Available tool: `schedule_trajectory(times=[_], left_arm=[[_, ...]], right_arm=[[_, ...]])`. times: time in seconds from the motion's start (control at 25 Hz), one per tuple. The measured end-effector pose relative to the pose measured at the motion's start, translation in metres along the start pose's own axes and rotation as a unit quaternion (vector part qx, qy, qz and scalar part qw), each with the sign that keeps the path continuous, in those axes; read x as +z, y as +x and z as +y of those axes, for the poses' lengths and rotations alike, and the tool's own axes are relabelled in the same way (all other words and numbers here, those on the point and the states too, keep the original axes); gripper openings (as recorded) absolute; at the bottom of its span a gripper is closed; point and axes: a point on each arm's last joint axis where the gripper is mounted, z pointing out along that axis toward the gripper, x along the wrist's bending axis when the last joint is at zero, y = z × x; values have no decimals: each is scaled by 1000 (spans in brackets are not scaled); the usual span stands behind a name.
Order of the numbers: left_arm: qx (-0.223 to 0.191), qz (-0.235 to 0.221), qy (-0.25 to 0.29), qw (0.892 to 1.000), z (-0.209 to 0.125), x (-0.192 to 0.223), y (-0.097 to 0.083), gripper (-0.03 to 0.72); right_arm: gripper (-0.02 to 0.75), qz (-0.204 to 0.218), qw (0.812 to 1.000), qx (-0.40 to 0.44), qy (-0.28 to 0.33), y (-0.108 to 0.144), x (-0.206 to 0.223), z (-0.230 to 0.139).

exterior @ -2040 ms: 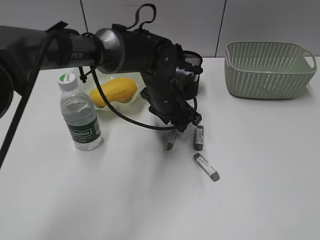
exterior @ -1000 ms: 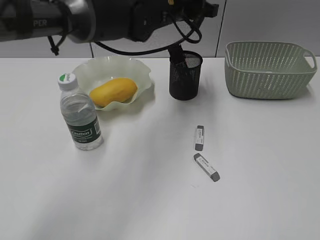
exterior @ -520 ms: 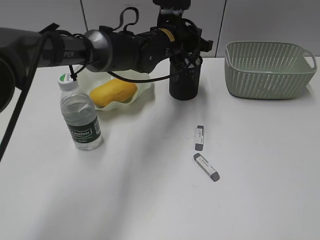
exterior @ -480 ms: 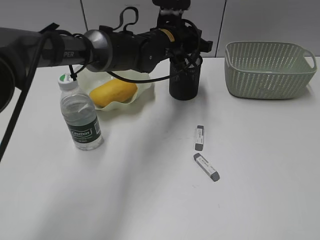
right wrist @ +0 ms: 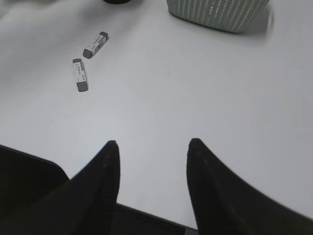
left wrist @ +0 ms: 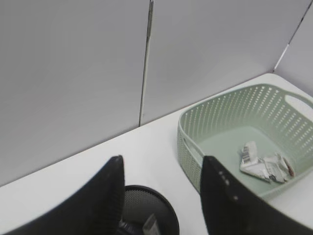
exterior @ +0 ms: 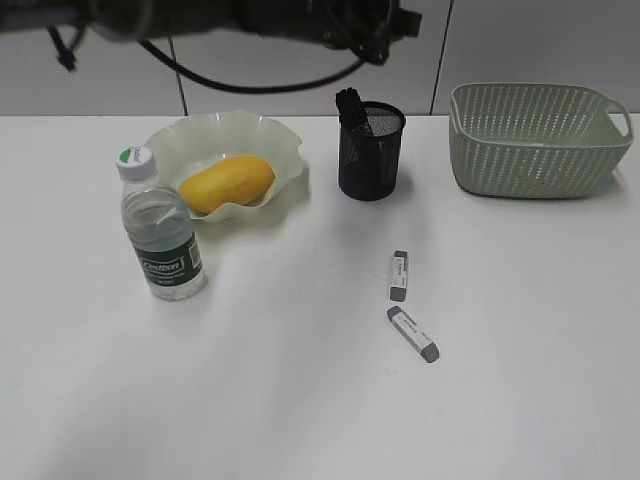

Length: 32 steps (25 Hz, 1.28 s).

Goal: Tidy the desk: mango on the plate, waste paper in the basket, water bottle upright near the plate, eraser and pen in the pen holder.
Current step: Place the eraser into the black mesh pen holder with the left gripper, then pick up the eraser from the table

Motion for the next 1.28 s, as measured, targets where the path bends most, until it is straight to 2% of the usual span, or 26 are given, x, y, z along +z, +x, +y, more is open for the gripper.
schedule_trajectory(times=[0.12,0.2,0.32,0.48,0.6,0.76,0.8,0.92,1.08,1.28], left_arm=[[30,10,52,998,28,-40,0,310],[46,25,102,993,28,-64,5,280],[49,39,166,984,5,-109,14,265],[49,43,203,977,-21,-208,14,262],[47,46,233,970,-55,-285,15,281],[24,49,210,976,-89,-374,15,348],[17,49,186,981,-95,-397,15,368],[20,60,158,985,-114,-440,18,412],[28,80,136,987,-137,-477,24,428],[14,88,86,992,-156,-495,27,421]], right_arm=[[367,0,1000,0,0,0,0,0],[367,0,1000,0,0,0,0,0],[367,0,1000,0,0,0,0,0],[367,0,1000,0,0,0,0,0],[367,-1,1000,0,0,0,0,0],[367,-1,1000,0,0,0,0,0],[367,-1,1000,-1,0,0,0,0],[367,-1,1000,-1,0,0,0,0],[367,-1,1000,-1,0,0,0,0],[367,-1,1000,-1,0,0,0,0]])
